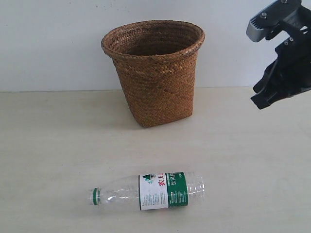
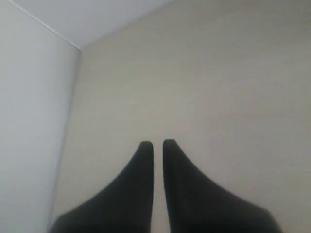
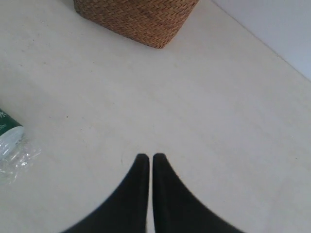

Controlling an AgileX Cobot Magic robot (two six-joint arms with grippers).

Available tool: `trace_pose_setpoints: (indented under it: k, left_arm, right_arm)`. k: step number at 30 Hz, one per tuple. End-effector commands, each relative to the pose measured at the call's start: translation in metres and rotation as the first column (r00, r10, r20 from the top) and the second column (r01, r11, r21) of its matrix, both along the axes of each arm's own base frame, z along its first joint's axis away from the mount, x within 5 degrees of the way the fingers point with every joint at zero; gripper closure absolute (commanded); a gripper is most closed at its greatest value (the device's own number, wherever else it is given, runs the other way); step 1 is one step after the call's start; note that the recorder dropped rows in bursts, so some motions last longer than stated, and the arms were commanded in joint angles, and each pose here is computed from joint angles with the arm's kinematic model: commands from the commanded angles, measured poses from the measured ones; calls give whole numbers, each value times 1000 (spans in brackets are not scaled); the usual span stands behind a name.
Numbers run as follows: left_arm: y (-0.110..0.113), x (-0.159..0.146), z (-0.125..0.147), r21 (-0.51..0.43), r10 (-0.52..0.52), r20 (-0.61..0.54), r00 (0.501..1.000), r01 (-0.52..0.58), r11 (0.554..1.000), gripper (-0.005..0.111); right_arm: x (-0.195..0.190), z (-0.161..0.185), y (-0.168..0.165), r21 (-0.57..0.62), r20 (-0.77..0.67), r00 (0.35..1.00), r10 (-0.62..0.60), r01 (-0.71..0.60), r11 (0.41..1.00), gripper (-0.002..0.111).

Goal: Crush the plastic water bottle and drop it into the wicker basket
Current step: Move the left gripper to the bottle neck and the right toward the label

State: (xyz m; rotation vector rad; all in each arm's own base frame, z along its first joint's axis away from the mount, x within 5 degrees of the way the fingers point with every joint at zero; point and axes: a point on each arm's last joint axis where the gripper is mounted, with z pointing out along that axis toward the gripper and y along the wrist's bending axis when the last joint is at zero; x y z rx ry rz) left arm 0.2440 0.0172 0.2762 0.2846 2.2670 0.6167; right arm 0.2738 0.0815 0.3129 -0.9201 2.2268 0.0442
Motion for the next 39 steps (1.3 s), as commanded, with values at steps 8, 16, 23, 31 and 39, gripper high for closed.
trace_pose_setpoints:
  k: [8, 16, 23, 31, 39]
  left_arm:
    - [-81, -9, -9, -173, -640, -129, 757, 618, 766, 102]
    - [-138, -15, -16, -301, -861, -197, 469, 807, 508, 83]
    - [-162, -10, -56, -344, -904, -320, 283, 855, 389, 29]
    - [-166, 2, -94, -361, -894, -412, 176, 869, 338, 38]
    - [-170, 16, -122, -335, -882, -438, 174, 879, 340, 38]
  right_arm:
    - [-10, -1, 13, 29, -70, 990, 122, -121, 992, 108]
    - [-23, -2, 38, 73, -102, 960, 261, -254, 964, 108]
    - [-28, -6, 56, 115, -128, 942, 310, -296, 948, 108]
    - [-11, -41, 70, 131, -252, 917, 310, -285, 950, 108]
    - [7, -86, 84, 164, -383, 879, 283, -236, 958, 108]
